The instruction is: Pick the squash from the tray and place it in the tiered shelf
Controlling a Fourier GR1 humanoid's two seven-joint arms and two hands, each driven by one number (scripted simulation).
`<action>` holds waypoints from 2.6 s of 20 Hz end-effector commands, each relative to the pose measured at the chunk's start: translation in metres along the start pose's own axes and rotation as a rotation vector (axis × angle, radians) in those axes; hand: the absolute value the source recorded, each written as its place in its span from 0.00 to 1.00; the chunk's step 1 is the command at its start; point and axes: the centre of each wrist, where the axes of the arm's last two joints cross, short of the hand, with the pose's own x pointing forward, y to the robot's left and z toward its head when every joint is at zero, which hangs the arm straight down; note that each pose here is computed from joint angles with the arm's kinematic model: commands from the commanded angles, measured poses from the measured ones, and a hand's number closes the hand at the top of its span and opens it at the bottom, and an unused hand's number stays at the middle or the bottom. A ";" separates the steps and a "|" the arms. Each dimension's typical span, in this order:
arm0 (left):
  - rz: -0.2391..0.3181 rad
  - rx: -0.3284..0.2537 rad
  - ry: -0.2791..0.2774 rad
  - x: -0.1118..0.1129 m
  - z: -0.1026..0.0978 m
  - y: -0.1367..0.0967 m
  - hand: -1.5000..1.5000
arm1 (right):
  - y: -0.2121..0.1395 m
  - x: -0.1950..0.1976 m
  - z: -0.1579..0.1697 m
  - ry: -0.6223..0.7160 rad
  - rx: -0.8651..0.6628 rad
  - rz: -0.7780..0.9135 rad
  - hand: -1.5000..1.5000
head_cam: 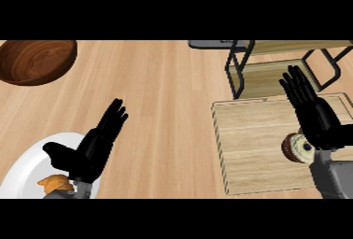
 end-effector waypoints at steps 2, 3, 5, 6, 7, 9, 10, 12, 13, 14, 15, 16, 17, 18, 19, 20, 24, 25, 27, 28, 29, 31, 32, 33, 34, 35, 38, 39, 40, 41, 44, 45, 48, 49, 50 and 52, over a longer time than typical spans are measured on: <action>-0.110 0.110 -0.049 0.010 -0.002 0.027 0.50 | -0.034 0.019 -0.017 -0.048 0.179 -0.012 1.00; -0.128 0.161 -0.085 0.031 -0.009 0.024 0.50 | -0.018 0.021 -0.014 -0.047 0.273 -0.012 1.00; -0.203 0.263 -0.141 0.032 -0.006 0.053 0.50 | -0.036 0.046 -0.025 -0.099 0.421 0.002 1.00; -0.255 0.332 -0.171 0.035 -0.008 0.072 0.50 | -0.027 0.054 -0.026 -0.142 0.524 -0.012 1.00; -0.224 0.299 -0.137 0.034 -0.004 0.065 0.50 | -0.089 0.058 -0.019 -0.069 0.057 0.289 1.00; -0.199 0.314 -0.131 0.029 0.000 0.061 0.50 | -0.095 0.034 -0.024 -0.026 0.233 -0.170 0.00; -0.223 0.320 -0.144 0.032 -0.005 0.066 0.50 | -0.113 0.035 -0.022 -0.050 0.272 -0.190 0.00; -0.203 0.321 -0.140 0.044 -0.006 0.054 0.50 | -0.130 0.042 -0.021 -0.128 0.352 -0.226 0.00; -0.222 0.333 -0.128 0.038 0.001 0.071 0.50 | -0.147 0.056 -0.017 -0.129 0.414 -0.200 0.00; -0.210 0.330 -0.135 0.035 -0.006 0.060 0.50 | -0.156 0.050 -0.011 -0.134 0.456 -0.202 0.00; -0.229 0.344 -0.133 0.032 -0.004 0.067 0.50 | -0.162 0.074 -0.022 -0.165 0.503 -0.144 0.00; -0.204 0.325 -0.138 0.046 -0.006 0.049 0.50 | -0.175 0.078 -0.015 -0.129 0.553 -0.107 0.00; -0.230 0.348 -0.127 0.038 -0.001 0.073 0.50 | -0.172 0.091 -0.013 -0.121 0.599 -0.051 0.00; -0.218 0.337 -0.142 0.043 -0.012 0.065 0.50 | -0.181 0.116 -0.016 -0.097 0.661 0.040 0.00; -0.203 0.331 -0.132 0.042 -0.006 0.074 0.50 | -0.176 0.122 -0.018 -0.097 0.682 0.108 0.00; -0.209 0.341 -0.116 0.043 -0.004 0.074 0.50 | -0.175 0.143 -0.018 -0.061 0.736 0.206 0.00; -0.227 0.367 -0.141 0.036 -0.001 0.067 0.50 | -0.156 0.190 -0.018 -0.028 0.843 0.451 0.00; -0.221 0.362 -0.113 0.032 0.002 0.077 0.50 | -0.138 0.192 -0.019 -0.036 0.841 0.540 0.00; -0.204 0.363 -0.112 0.030 0.001 0.069 0.50 | -0.119 0.212 -0.016 -0.039 0.829 0.720 0.00; -0.210 0.358 -0.108 0.036 -0.006 0.061 0.50 | -0.115 0.232 -0.014 -0.057 0.819 0.801 0.00; -0.203 0.375 -0.124 0.045 0.003 0.072 0.50 | -0.108 0.233 -0.011 -0.049 0.807 0.872 0.00; -0.220 0.370 -0.130 0.041 -0.001 0.067 0.50 | -0.093 0.228 -0.005 -0.059 0.801 0.957 0.00; -0.212 0.353 -0.124 0.037 -0.007 0.064 0.50 | -0.081 0.216 -0.003 -0.052 0.791 0.998 0.00; -0.214 0.335 -0.125 0.050 -0.009 0.053 0.50 | -0.068 0.200 -0.001 -0.030 0.804 1.027 0.00; -0.216 0.350 -0.127 0.042 0.008 0.069 0.50 | -0.082 0.200 0.006 0.003 0.788 1.053 0.00; -0.216 0.345 -0.115 0.039 -0.004 0.061 0.50 | -0.083 0.198 0.014 0.011 0.772 1.063 0.00; -0.220 0.363 -0.125 0.032 0.000 0.063 0.50 | -0.072 0.167 0.020 0.019 0.776 1.094 0.00; -0.201 0.368 -0.136 0.038 -0.009 0.067 0.50 | -0.056 0.151 0.028 0.010 0.756 1.129 0.00; -0.226 0.362 -0.128 0.043 0.005 0.075 0.50 | -0.067 0.155 0.024 0.040 0.745 1.174 0.00; -0.211 0.336 -0.110 0.039 -0.001 0.067 0.50 | -0.065 0.154 0.019 0.043 0.718 1.216 0.00; -0.215 0.353 -0.138 0.054 0.000 0.057 0.50 | -0.066 0.141 0.017 0.063 0.703 1.340 0.00; -0.223 0.330 -0.139 0.045 -0.006 0.066 0.50 | -0.048 0.135 0.016 0.062 0.687 1.351 0.00; -0.215 0.342 -0.112 0.041 0.004 0.086 0.50 | -0.063 0.130 0.028 0.145 0.681 1.428 0.00; -0.211 0.327 -0.134 0.048 0.003 0.068 0.50 | -0.068 0.109 0.013 0.160 0.659 1.451 0.00; -0.219 0.331 -0.138 0.062 -0.003 0.064 0.50 | -0.082 0.128 0.013 0.154 0.642 1.411 0.00; -0.214 0.338 -0.129 0.054 -0.003 0.066 0.50 | -0.074 0.104 0.027 0.135 0.655 1.369 0.00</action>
